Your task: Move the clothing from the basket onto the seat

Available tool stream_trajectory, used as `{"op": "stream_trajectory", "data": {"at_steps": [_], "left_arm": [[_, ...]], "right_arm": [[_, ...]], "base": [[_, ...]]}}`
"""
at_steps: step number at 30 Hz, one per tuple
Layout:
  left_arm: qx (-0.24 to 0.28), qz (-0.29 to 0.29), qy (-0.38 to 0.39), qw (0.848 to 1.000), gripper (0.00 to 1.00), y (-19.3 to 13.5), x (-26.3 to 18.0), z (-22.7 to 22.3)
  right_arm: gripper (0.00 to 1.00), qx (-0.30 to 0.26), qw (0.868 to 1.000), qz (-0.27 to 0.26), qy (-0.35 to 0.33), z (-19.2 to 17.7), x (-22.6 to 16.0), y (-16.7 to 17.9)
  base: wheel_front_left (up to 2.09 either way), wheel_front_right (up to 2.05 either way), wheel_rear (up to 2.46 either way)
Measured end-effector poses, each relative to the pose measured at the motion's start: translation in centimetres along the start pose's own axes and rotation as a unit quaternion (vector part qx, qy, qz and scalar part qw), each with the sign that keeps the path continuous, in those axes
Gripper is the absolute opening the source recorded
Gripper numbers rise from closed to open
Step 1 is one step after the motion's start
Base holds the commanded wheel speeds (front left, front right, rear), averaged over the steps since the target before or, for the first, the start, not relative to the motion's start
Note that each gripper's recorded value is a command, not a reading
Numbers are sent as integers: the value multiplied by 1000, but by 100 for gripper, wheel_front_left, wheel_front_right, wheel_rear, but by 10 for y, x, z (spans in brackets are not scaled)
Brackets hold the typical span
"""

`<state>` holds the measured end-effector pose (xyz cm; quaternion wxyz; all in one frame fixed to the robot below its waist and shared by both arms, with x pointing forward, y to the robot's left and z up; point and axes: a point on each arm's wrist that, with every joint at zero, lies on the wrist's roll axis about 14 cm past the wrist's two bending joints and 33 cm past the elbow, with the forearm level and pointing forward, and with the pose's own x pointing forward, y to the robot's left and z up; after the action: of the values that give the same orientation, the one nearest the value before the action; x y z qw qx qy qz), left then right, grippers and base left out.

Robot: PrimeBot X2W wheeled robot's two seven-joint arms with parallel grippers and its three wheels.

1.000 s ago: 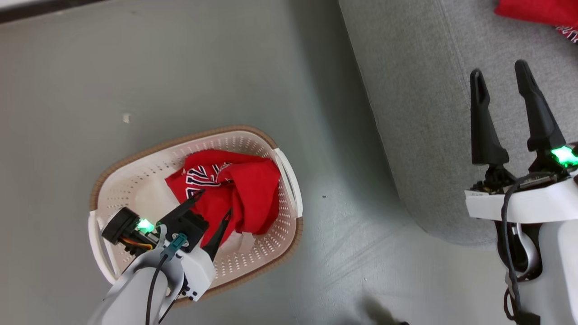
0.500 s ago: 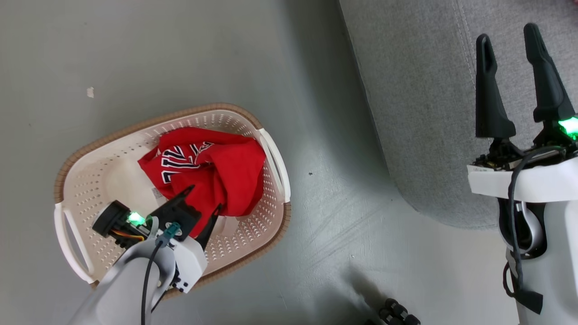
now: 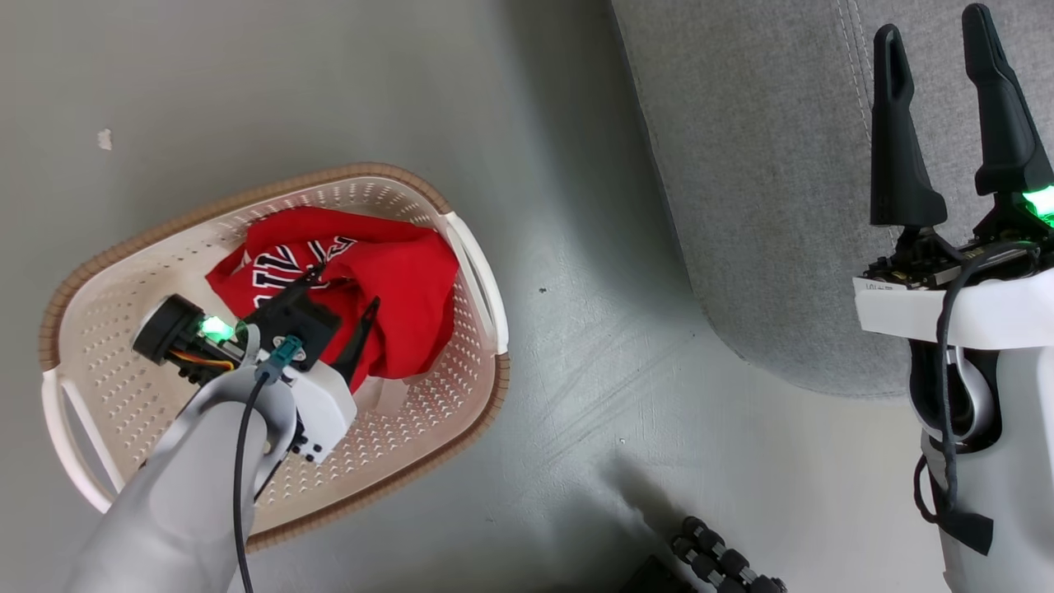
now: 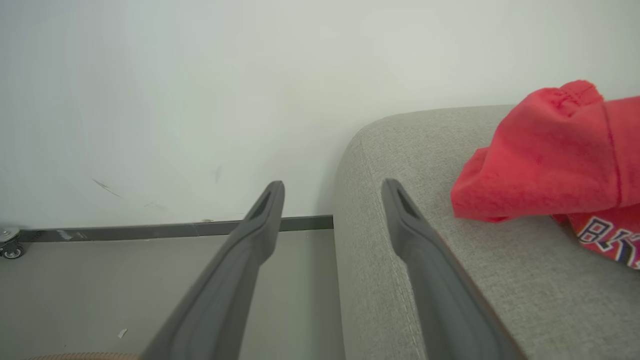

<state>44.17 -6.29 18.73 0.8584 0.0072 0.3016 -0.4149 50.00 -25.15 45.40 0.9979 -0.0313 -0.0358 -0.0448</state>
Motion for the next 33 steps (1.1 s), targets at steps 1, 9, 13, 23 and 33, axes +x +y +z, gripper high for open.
{"op": "stream_trajectory", "data": {"at_steps": [1,9,13,23,33], "left_arm": [[0,-1,1,1000,100,0,2,-1],[6,-12,8,1000,100,-1,15,-8],[7,-15,14,1000,100,-1,20,-13],[12,-40,20,999,0,-17,25,-16],[8,-50,-19,999,0,-27,28,8]], "right_arm": [[100,1,1000,-1,2,-1,0,-1],[100,-3,1000,-5,10,-9,2,-5],[100,-3,1000,-7,16,-14,2,-6],[100,-5,1000,-5,14,-15,6,-6],[100,-5,1000,-8,4,-9,10,-8]], "base": [[0,0,0],[0,0,0],[0,0,0],[0,0,0],[0,0,0]]}}
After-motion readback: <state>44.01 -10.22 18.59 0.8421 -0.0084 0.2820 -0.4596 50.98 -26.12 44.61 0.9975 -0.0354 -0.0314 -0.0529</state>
